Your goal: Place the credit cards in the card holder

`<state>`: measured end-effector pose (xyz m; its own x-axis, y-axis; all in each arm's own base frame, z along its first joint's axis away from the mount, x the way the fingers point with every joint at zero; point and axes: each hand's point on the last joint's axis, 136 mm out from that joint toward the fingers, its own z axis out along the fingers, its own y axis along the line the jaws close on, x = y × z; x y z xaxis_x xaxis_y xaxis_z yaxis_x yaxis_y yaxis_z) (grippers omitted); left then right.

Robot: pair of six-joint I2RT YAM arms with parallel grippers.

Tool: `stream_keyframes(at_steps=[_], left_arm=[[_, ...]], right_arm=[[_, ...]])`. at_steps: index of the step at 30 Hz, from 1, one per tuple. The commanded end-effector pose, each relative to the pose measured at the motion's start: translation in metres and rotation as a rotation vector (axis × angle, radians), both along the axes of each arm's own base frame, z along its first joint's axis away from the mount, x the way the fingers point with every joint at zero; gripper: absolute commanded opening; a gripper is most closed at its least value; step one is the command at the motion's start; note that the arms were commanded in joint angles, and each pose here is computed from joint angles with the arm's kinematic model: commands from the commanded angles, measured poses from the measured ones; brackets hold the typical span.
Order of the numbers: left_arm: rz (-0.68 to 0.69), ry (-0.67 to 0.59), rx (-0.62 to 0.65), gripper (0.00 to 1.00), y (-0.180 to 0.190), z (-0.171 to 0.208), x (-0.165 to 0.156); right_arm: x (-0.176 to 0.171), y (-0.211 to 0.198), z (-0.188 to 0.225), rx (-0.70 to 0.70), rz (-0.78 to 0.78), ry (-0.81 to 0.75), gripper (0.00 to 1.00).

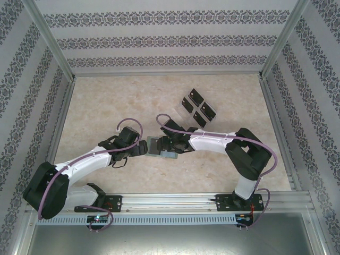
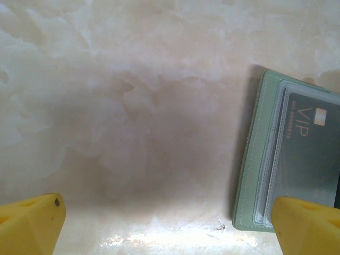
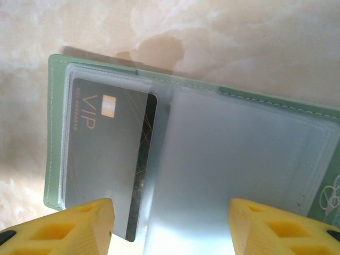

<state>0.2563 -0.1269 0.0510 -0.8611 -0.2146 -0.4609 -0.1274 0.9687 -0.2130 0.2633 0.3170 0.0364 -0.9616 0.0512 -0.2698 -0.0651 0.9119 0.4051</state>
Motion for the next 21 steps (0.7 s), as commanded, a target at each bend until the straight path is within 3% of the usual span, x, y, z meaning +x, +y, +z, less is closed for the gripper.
stream_keyframes(at_steps=[1, 21], left_arm=[[-0.017, -0.033, -0.011, 1.00, -0.005, 0.006, 0.004], [-0.024, -0.034, -0.013, 1.00, -0.007, 0.006, 0.005]], right_arm=[[0.003, 0.010, 0.012, 0.030, 0.014, -0.019, 0.60], [-0.010, -0.021, -0.004, -0.068, -0.032, 0.003, 0.60]])
